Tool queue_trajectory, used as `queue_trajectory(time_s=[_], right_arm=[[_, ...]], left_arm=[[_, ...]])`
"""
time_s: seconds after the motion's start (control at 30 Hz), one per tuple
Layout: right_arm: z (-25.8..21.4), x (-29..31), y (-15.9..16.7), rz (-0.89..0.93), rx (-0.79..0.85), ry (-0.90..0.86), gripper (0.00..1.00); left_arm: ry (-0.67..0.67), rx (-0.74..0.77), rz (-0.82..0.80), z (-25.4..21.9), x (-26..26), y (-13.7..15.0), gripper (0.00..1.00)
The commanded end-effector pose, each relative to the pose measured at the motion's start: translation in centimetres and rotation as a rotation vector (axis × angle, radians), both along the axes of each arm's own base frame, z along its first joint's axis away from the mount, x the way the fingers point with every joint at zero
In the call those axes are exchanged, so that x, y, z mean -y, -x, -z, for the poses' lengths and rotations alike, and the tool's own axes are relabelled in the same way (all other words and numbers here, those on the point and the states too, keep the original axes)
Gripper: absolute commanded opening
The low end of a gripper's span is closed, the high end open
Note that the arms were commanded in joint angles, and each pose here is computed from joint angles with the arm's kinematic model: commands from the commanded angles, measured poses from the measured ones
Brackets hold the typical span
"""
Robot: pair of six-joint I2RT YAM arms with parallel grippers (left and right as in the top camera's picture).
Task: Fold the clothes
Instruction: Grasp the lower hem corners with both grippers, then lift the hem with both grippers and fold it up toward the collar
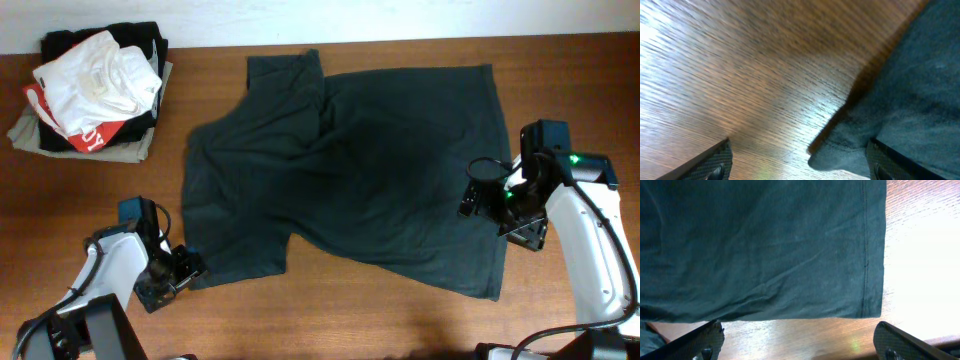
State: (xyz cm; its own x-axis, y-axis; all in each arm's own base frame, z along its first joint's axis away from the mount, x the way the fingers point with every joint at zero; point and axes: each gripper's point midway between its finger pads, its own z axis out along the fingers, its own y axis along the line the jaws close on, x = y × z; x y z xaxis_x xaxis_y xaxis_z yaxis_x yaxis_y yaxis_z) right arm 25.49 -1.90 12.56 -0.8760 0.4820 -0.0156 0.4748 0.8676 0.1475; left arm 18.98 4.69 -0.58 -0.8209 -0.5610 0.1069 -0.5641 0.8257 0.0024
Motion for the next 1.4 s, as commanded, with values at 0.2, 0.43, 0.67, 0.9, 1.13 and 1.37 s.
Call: queue_trajectory(time_s=[0.2,0.43,0.67,0.9,1.13,1.37], right_arm=[[0.0,2.2,0.7,0.114,-0.025,0.131,0.99],[2.7,2.3,3.1,0.167,-0.121,0.113,0.99],[5.7,2.4,6.1,0.388,-0.229,0.107,0.99],[9.0,2.6,7.2,0.46,-0.228,0.055,0.99],[10.5,4.6,9.2,0.587,-0.257,0.052,0.99],[11.9,4.7,9.1,0.566,-0.22,0.036,0.99]], left_arm=[[0.021,-0.059,-0.007,1.6,0.3,0.7,0.52],[0.024,-0.043,-0.017,1.6,0.4,0.3,0.08],[0.084,0.004,-0.024,1.6,1.3,-0.7,0.02],[0.078,0.024,-0.023,1.7,1.2,-1.2,0.02],[0.073,0.046,-0.022,1.8,1.0,-1.8,0.02],[0.071,0.053,-0.022,1.8,1.0,-1.9,0.02]])
